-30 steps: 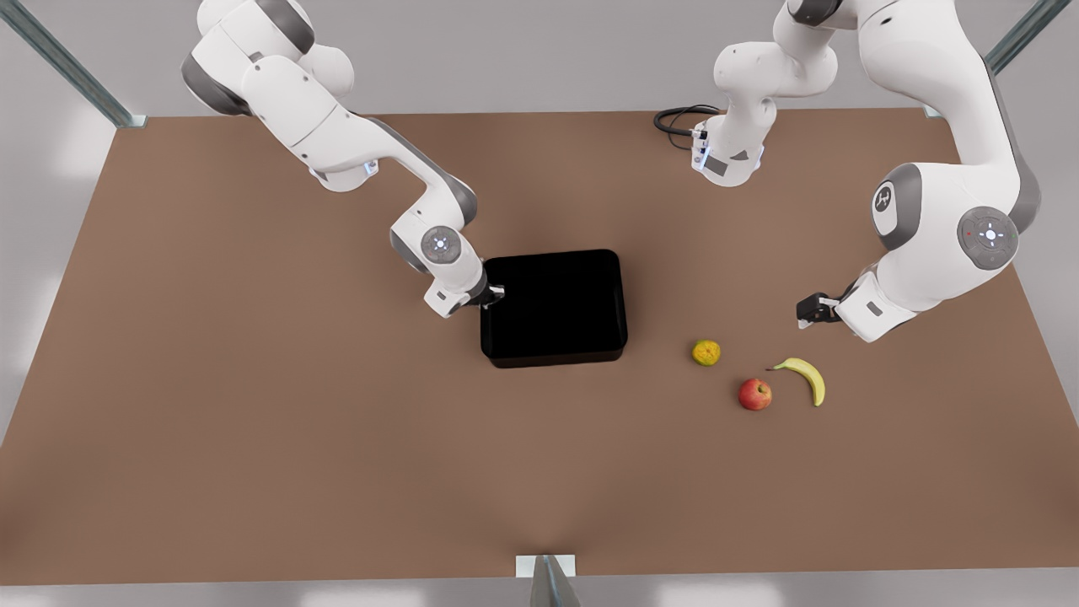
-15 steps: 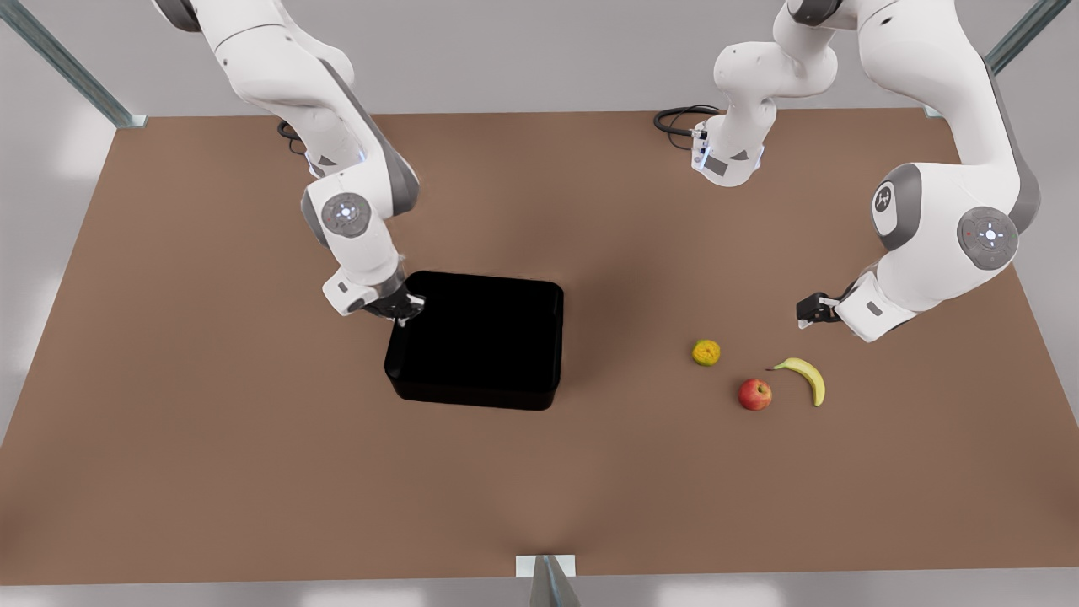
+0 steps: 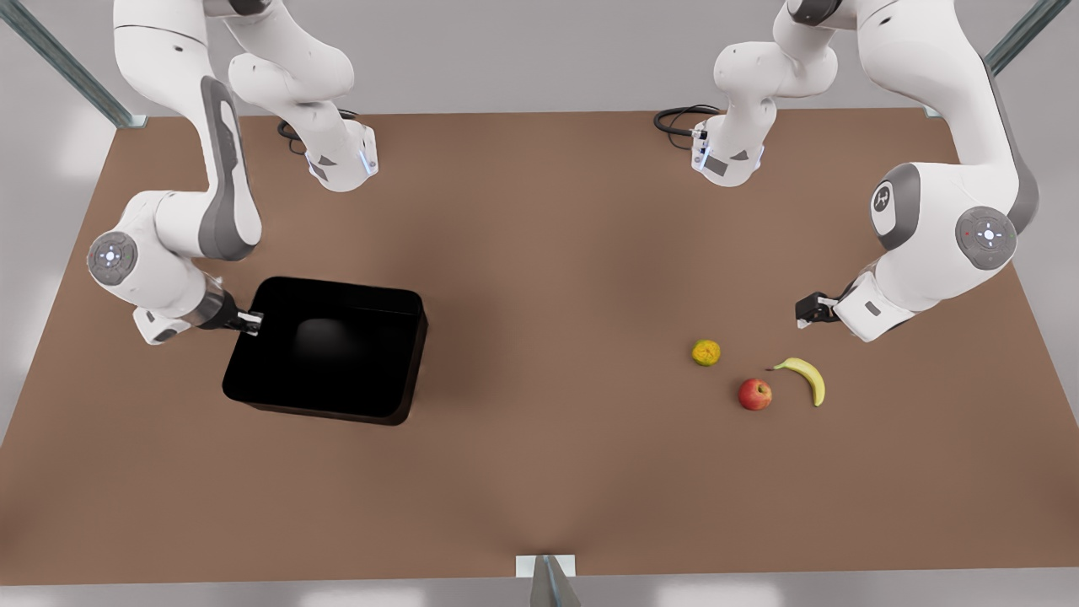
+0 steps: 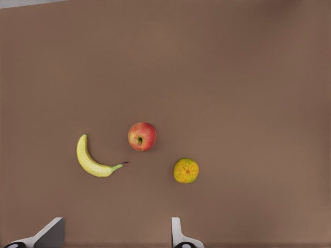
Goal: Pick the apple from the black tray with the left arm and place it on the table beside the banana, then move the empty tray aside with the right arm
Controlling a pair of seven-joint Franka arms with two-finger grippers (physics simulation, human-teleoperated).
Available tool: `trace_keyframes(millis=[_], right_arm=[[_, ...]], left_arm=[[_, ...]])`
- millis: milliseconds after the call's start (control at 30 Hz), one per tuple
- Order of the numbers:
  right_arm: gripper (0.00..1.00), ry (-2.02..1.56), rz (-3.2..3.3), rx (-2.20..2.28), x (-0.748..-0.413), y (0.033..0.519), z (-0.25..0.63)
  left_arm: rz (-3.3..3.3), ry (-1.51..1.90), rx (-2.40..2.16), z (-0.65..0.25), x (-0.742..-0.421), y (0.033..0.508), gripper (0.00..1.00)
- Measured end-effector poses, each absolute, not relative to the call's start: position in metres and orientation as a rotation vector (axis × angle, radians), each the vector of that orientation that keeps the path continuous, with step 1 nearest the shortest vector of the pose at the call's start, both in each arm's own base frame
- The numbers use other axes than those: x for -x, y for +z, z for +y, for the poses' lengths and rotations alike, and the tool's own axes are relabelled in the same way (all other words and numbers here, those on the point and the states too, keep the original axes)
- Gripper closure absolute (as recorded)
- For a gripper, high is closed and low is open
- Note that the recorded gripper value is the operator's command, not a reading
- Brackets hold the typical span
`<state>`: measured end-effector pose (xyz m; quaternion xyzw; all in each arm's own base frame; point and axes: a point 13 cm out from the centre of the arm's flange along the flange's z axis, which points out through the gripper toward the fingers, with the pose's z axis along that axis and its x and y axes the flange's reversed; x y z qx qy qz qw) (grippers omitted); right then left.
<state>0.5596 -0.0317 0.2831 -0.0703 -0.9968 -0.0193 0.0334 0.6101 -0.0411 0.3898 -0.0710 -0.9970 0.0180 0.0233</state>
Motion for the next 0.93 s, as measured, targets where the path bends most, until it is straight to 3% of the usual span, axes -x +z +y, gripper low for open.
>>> trace_keyframes(millis=[67,133,333,400,433,567,700,833,933], right_arm=[[0.99,-0.06,-3.059,0.185,-0.557,0.281,-0.06],[0.82,-0.058,-3.052,0.107,-0.555,0.278,-0.067],[0.83,-0.038,-2.953,-0.108,-0.549,0.216,-0.071],[0.05,-0.03,-2.948,-0.15,-0.551,0.208,-0.079],[0.0,-0.024,-2.956,-0.174,-0.556,0.21,-0.08],[0.0,0.019,-2.992,-0.256,-0.572,0.228,-0.086],[0.0,0.037,-3.182,-0.447,-0.646,0.366,-0.028],[0.0,-0.009,-3.209,-0.581,-0.655,0.43,0.03],[0.0,-0.04,-3.169,-0.609,-0.644,0.442,0.053]], left_arm=[[-3.087,0.055,0.22,-0.041,-0.61,0.39,0.0],[-3.087,0.055,0.22,-0.041,-0.61,0.39,0.0],[-3.086,0.056,0.219,-0.041,-0.61,0.389,0.0],[-3.086,0.056,0.218,-0.041,-0.61,0.389,0.0],[-3.086,0.056,0.218,-0.041,-0.61,0.389,0.0],[-3.086,0.056,0.218,-0.04,-0.61,0.389,0.0],[-3.086,0.056,0.219,-0.041,-0.61,0.389,0.0],[-3.084,0.019,0.245,-0.043,-0.611,0.388,0.0],[-3.088,-0.017,0.286,-0.051,-0.616,0.388,0.0]])
